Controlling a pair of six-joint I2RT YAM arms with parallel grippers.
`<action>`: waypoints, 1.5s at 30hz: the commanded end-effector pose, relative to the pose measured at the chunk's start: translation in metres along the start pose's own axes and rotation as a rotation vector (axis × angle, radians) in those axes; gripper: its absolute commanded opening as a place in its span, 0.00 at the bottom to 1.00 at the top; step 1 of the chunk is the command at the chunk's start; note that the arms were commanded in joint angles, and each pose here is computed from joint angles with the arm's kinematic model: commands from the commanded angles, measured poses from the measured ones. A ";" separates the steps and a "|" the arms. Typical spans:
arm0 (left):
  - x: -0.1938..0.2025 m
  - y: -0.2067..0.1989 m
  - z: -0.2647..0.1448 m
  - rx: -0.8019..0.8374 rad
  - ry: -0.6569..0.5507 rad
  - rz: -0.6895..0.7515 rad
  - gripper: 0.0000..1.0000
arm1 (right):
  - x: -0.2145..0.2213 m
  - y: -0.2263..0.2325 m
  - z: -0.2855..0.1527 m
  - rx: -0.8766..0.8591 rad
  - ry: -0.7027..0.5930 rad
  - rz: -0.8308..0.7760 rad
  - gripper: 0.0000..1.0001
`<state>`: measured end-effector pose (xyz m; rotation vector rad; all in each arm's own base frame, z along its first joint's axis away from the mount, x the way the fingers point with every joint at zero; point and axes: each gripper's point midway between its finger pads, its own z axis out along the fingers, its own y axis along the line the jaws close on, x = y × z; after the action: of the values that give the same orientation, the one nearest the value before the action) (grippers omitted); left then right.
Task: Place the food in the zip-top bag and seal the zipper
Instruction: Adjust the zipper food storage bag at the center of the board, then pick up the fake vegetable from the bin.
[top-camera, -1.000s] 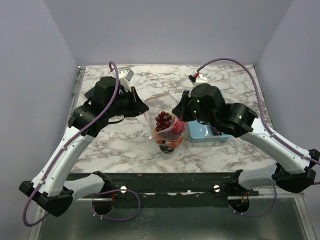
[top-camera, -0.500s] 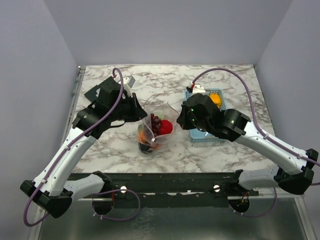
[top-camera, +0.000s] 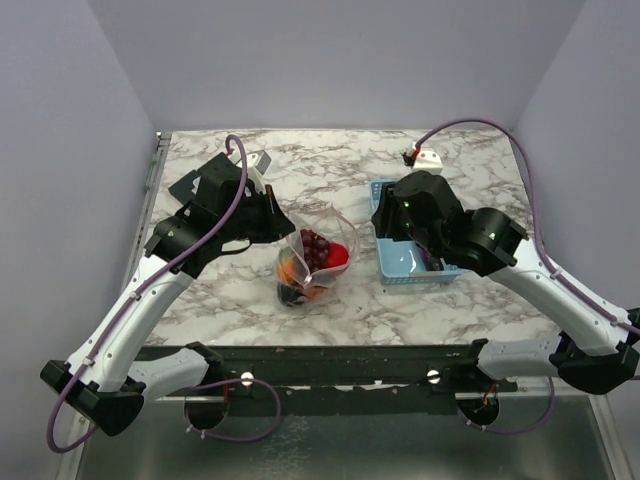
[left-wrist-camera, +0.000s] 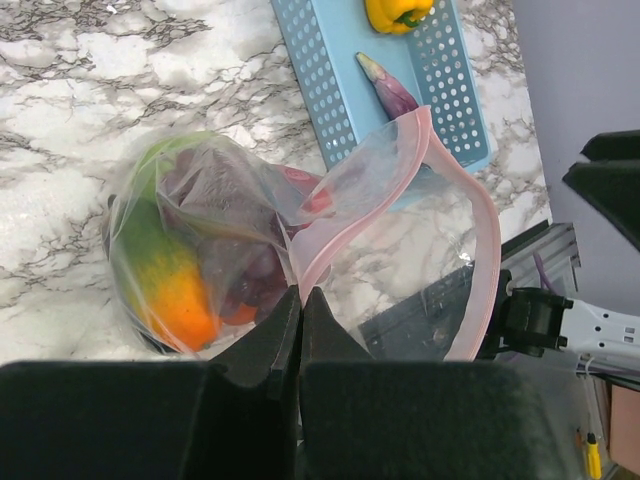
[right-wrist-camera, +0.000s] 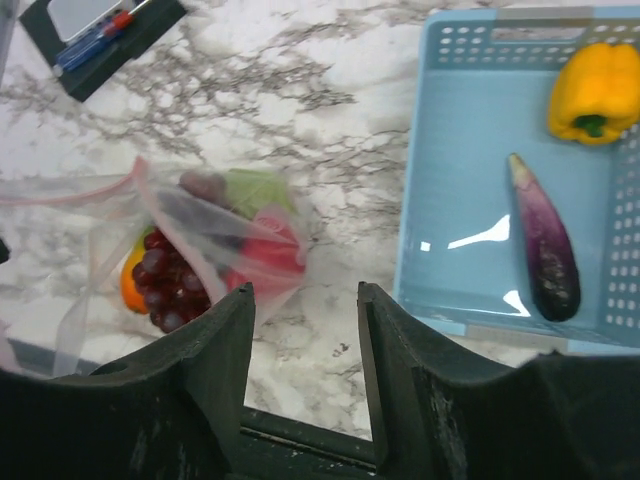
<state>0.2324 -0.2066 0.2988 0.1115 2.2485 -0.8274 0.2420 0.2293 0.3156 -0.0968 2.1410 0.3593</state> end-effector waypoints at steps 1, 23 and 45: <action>-0.009 0.001 -0.004 -0.007 -0.045 0.025 0.00 | -0.013 -0.044 -0.010 0.133 -0.024 -0.010 0.52; -0.011 -0.006 -0.011 0.024 -0.059 0.043 0.00 | 0.102 -0.181 0.083 0.380 0.233 0.242 0.61; -0.005 -0.003 -0.001 0.026 -0.030 0.055 0.00 | 0.149 -0.235 0.130 0.480 0.392 0.162 0.81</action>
<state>0.2318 -0.2054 0.3024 0.1428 2.2241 -0.8213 0.3024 0.0640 0.0772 0.3514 2.5829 -0.0291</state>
